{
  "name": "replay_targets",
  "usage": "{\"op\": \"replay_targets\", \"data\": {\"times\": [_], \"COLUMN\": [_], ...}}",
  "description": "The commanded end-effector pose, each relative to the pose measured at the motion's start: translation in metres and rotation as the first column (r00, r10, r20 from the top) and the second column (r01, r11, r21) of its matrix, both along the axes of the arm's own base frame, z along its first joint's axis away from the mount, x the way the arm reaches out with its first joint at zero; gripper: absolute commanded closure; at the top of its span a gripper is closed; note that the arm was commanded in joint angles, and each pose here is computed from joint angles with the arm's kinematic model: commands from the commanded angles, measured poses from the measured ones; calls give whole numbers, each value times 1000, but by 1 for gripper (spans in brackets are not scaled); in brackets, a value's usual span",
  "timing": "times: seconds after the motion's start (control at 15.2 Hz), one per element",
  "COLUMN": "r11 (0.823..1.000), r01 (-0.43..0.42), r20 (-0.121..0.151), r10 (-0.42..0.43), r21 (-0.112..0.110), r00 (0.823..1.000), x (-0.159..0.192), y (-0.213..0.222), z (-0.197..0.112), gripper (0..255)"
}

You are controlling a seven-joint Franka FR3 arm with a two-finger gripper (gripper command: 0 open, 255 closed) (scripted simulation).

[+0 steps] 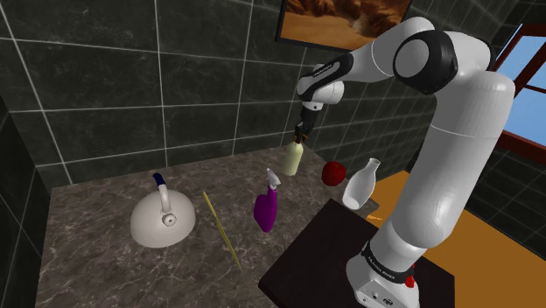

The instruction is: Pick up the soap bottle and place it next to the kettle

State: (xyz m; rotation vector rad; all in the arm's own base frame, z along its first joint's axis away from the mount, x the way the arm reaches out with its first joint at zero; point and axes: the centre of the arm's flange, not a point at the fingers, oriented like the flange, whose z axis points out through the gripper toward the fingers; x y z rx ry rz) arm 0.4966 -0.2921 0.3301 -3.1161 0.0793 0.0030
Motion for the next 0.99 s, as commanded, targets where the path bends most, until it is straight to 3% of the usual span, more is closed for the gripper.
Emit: {"op": "replay_targets", "data": {"times": [0.0,0.92], "r11": [1000,1000], "r01": [0,0], "r20": [0,0], "r10": [0,0], "r21": [0,0], "r00": [1000,1000], "x": [0,0], "y": [0,0], "z": [8,82], "gripper": [255,255]}}
